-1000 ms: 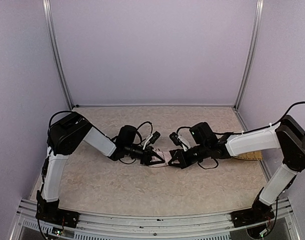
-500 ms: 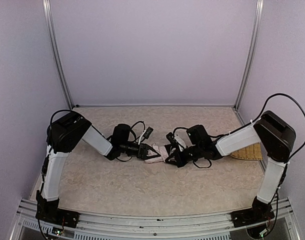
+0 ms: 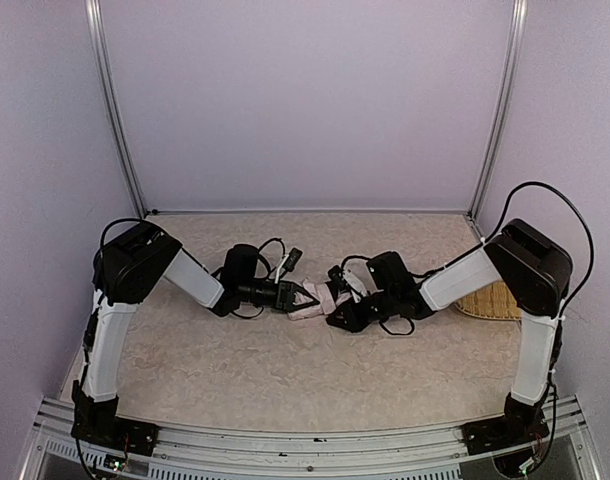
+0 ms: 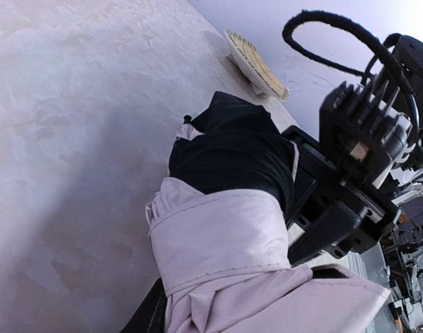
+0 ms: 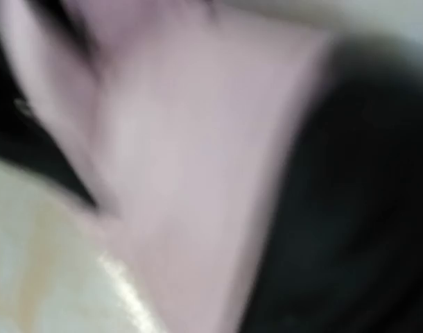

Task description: Put away the umbrella

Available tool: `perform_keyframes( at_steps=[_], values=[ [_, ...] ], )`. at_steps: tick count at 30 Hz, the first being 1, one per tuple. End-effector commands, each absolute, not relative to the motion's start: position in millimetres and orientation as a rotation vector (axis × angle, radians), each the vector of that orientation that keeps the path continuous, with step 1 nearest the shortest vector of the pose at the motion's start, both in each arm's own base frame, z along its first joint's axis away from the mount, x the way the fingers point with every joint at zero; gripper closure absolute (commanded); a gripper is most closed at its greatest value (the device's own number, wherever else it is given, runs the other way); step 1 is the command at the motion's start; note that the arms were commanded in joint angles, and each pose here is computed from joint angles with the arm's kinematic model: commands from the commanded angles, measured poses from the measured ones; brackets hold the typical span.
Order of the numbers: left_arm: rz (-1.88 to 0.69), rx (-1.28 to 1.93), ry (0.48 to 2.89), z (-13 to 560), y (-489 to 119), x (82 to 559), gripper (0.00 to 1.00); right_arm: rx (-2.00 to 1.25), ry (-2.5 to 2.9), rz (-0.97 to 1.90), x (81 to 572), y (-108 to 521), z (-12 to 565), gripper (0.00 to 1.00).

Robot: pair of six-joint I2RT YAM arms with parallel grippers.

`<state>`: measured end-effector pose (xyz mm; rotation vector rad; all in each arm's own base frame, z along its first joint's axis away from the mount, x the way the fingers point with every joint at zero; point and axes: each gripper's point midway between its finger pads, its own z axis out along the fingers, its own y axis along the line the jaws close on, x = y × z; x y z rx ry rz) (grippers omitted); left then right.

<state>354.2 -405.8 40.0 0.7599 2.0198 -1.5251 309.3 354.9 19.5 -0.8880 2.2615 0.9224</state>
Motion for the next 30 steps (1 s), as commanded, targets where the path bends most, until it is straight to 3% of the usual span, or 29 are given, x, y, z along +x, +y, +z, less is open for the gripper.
perform_keyframes(
  at_steps=[1,9,15,20,26,30],
  values=[
    [-1.405,0.585,2.237,-20,-373,374,1.00,-0.801,2.624,0.648,285,299,-58,0.84],
    [-1.376,0.633,2.257,-23,-370,368,1.00,-0.604,2.631,0.385,308,265,-47,0.74],
    [-1.353,0.666,2.258,-23,-370,370,1.00,-0.913,2.453,0.616,256,296,2,0.68],
    [-1.308,0.838,2.242,-29,-376,361,1.00,-1.075,2.252,0.801,237,315,67,0.65],
    [-1.148,1.326,2.105,-25,-396,315,1.00,-1.067,2.149,0.760,285,332,129,0.65],
    [-0.939,1.677,1.866,-24,-408,274,0.80,-0.956,2.150,0.713,319,309,148,0.63]
  ],
)
